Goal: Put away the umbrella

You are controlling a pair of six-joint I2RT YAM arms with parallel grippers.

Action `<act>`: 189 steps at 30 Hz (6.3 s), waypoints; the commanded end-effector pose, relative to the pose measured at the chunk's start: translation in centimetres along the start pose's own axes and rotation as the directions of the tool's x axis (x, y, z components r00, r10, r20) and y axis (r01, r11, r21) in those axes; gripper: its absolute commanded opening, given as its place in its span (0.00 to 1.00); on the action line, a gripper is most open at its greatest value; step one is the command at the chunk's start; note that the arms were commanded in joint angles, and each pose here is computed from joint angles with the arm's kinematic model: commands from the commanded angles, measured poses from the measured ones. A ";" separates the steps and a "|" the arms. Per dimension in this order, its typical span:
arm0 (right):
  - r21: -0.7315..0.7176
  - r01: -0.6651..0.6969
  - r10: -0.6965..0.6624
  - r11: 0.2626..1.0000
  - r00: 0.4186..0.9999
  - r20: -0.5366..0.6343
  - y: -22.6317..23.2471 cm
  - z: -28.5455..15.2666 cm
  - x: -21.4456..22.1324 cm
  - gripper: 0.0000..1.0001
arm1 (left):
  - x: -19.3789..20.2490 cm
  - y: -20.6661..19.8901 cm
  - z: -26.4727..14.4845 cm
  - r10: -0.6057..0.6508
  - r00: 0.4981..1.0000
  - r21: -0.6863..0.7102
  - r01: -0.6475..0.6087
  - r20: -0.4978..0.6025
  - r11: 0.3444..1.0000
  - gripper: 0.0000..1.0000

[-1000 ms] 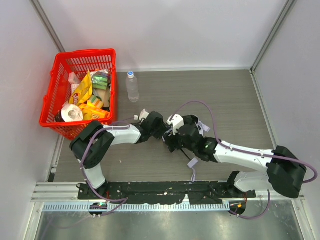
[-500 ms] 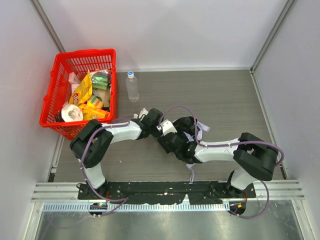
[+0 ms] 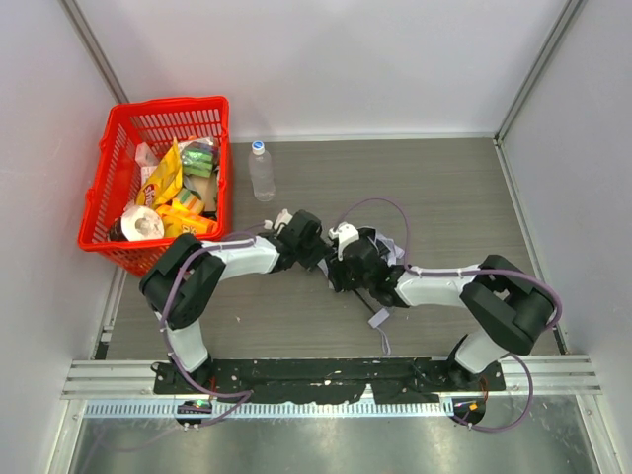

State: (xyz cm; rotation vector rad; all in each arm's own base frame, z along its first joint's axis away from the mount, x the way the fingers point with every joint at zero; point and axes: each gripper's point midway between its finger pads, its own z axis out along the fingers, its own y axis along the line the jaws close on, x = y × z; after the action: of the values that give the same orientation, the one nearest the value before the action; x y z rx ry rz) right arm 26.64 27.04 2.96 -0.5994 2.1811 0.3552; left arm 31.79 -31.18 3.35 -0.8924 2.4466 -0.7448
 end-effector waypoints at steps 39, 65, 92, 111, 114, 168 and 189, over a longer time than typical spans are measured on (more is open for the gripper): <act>-0.308 -0.550 0.355 0.777 0.785 -0.508 -1.9 -1.0 3.2 0.15 | 0.8 3.8 2.2 0.109 0.993 -0.005 -0.109 -0.048 0.994 0.03; 0.361 0.176 -0.256 0.916 0.948 0.187 1.1 -3.5 -5.6 0.85 | 0.5 5.0 -1.0 0.022 0.996 -0.239 -0.041 -0.082 0.970 0.00; 0.322 0.016 0.005 0.947 0.998 -0.063 -2.7 0.6 6.2 0.01 | 0.8 2.5 -0.4 0.108 0.992 -0.039 -0.110 -0.061 0.993 0.18; -0.428 -0.434 0.387 0.793 0.901 -0.196 1.1 -2.0 2.7 0.01 | 1.0 1.1 1.1 0.180 0.983 0.064 -0.178 -0.027 0.982 0.98; -0.466 -0.462 0.401 0.755 0.887 -0.231 1.0 -1.9 2.7 0.01 | 0.6 1.4 1.5 0.184 0.983 0.046 -0.184 -0.001 0.982 0.93; 0.502 0.270 -0.250 0.822 0.962 -0.108 -3.7 0.1 0.9 0.21 | 2.3 4.0 0.7 0.133 0.975 -0.202 -0.169 -0.178 0.965 0.00; -0.422 -0.353 0.334 0.835 0.935 -0.122 1.6 -0.9 2.0 0.01 | 2.4 3.1 1.6 0.165 0.973 -0.032 -0.173 -0.163 0.984 0.92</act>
State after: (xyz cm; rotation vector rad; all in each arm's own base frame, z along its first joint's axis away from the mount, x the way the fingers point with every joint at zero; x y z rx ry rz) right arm 29.16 25.94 3.72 -0.3969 2.1280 0.7002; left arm 32.23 -34.28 4.93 -0.6334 2.5062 -0.9405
